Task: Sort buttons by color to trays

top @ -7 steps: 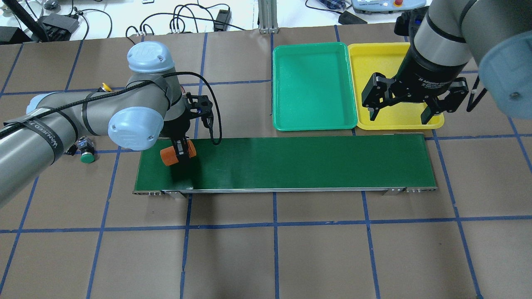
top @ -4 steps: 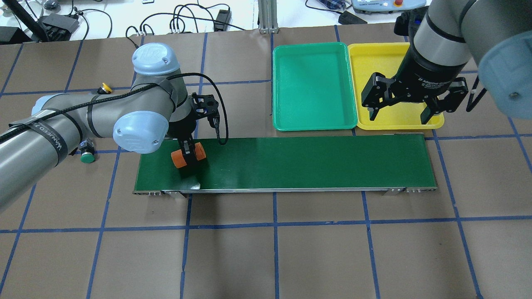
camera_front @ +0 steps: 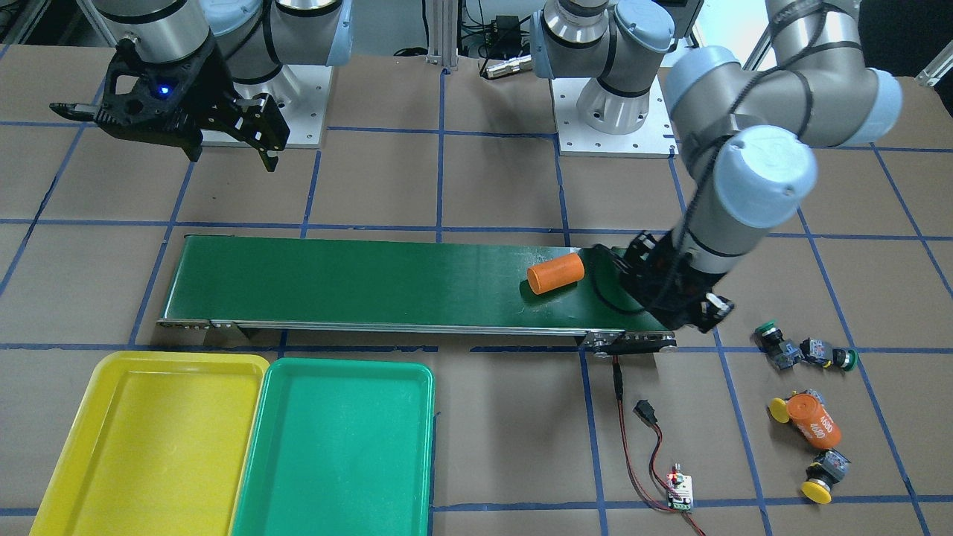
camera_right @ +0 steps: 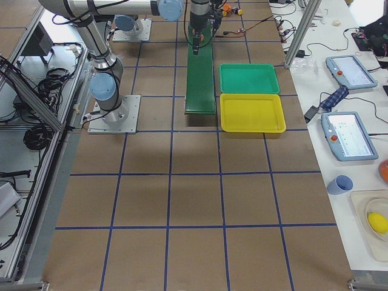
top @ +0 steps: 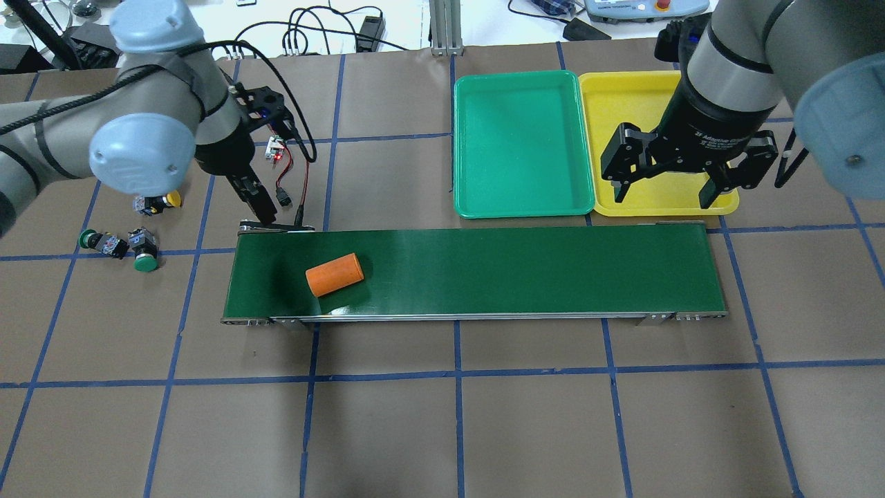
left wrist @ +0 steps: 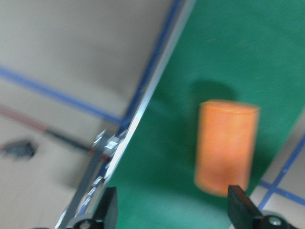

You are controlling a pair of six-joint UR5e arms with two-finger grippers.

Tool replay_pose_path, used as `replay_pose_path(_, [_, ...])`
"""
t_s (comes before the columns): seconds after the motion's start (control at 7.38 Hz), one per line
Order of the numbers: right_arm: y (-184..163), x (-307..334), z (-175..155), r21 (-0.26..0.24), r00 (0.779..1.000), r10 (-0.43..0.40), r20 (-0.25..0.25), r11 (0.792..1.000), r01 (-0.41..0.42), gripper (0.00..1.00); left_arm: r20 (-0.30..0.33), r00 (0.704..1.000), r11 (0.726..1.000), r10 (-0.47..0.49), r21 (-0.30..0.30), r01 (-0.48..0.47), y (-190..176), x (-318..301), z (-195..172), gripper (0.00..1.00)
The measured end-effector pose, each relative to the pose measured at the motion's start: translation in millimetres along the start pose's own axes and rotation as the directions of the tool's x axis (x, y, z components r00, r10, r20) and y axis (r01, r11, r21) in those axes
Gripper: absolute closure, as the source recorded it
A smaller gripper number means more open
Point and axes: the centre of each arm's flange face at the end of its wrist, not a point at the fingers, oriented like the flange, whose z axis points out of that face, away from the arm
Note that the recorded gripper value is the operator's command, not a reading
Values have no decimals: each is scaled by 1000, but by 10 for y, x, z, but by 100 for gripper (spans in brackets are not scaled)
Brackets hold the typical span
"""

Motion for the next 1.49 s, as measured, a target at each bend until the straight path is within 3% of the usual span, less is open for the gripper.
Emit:
replay_pose_path(0.14, [-3,3,9,-1,1000,-1,-4,1000,1,0,-13,980,980,-199,11,199,256,-536,29,0])
replay_pose_path(0.27, [-2,7,21,-4,1000,-1,-8,1000,1,0,-31,928,928,-372,20,373,444,-1009,92,0])
replay_pose_path(0.41, [1,10,32,-7,1000,-1,-11,1000,1,0,-40,849,849,-526,20,527,542,-1410,165,0])
replay_pose_path(0.54, [1,12,35,-8,1000,-1,-13,1000,1,0,-46,729,729,-683,10,684,557,-1744,260,0])
replay_pose_path(0.68, [1,12,33,-7,1000,-1,-13,1000,0,0,-53,586,587,-809,-4,810,505,-1977,371,0])
replay_pose_path(0.81, [2,12,33,-6,1000,0,-12,1000,0,0,-59,457,459,-887,-16,888,425,-2177,497,0])
replay_pose_path(0.95, [1,15,35,-6,1000,0,-15,1000,0,0,-58,368,370,-928,-26,929,348,-2359,617,0])
replay_pose_path(1.08, [0,16,35,-6,1000,0,-15,1000,0,0,-52,304,306,-951,-44,951,285,-2501,699,0])
replay_pose_path(1.22, [-1,15,36,-6,1000,0,-14,1000,0,0,-47,270,273,-962,-67,960,253,-2586,770,0])
replay_pose_path(1.49, [3,14,41,-10,1000,0,-15,1000,0,0,-42,243,246,-969,-107,963,313,-2726,976,0])
